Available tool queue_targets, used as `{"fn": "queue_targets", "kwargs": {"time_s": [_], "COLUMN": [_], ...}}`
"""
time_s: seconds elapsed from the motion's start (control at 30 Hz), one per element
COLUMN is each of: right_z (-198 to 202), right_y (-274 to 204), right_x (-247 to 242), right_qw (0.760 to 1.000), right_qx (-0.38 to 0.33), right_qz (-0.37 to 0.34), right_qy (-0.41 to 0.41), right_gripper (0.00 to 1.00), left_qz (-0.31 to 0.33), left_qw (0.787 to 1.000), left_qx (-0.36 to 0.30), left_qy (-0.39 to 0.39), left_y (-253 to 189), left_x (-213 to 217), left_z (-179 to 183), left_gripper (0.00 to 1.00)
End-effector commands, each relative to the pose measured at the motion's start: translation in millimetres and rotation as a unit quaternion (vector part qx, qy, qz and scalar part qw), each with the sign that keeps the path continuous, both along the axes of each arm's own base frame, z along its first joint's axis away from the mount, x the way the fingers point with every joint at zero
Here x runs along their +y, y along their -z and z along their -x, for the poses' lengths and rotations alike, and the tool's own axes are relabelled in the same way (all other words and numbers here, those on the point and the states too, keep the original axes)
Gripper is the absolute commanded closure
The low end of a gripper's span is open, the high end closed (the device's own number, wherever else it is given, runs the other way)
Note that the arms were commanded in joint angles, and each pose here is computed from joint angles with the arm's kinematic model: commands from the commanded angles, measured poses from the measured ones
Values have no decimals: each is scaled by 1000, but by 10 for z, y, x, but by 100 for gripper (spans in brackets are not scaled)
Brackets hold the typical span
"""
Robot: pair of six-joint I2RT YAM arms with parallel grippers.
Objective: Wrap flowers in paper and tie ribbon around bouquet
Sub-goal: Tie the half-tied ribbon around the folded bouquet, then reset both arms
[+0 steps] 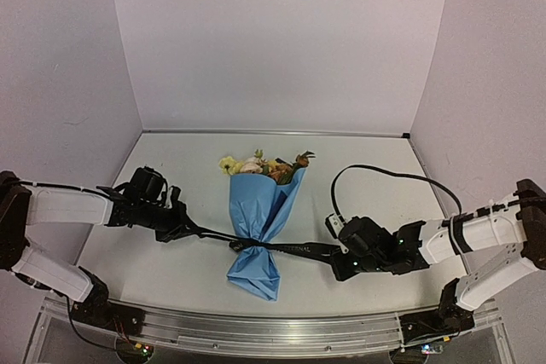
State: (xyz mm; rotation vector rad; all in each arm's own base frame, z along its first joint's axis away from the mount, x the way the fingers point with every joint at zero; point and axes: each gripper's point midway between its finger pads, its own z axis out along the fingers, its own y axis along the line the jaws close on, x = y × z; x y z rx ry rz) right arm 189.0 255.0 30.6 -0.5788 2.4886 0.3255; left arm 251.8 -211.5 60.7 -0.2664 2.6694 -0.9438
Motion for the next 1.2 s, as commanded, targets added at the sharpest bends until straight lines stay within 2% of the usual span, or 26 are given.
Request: {"fn": "queue_targets", "kwargs": {"time_s": [0.0,0.3,0.33,0.37,0.4,0.47,0.53,0.6,0.67,0.7,0.83,1.17], "right_z": [207,167,162,169,171,161,139,109,61,31,-106,-304], "right_y": [444,236,191,146,88,-29,-156,-270,-383,-435,-672,-1229], "right_x": [-742,-306,-271,-242,-209,-163,-168,-199,-240,-266,-385,-552], "right_qw": [989,996,996,996,997,997,998,998,999,999,998,995], "right_qx": [61,71,71,73,74,73,63,50,32,21,-18,-59], "right_qz": [112,50,46,42,37,28,26,32,35,38,43,46], "right_qy": [70,20,16,11,6,2,2,1,7,10,33,64], "right_gripper": [100,100,96,86,74,56,39,31,23,20,3,2], "left_qz": [8,-17,-21,-24,-29,-37,-45,-50,-53,-52,-37,-36], "left_qw": [995,998,998,998,997,995,993,991,988,986,973,942], "left_qx": [-9,-53,-59,-64,-71,-88,-105,-124,-147,-161,-226,-334], "left_qy": [-98,-30,-20,-11,-3,5,7,6,-2,-6,7,-4], "left_y": [15,-222,-264,-303,-345,-453,-561,-698,-845,-923,-1250,-1912], "left_x": [389,233,196,161,130,77,61,49,72,84,61,155], "left_z": [-268,-319,-312,-305,-300,-302,-310,-336,-369,-386,-420,-473], "left_gripper": [100,100,100,97,90,62,50,35,8,1,0,0]}}
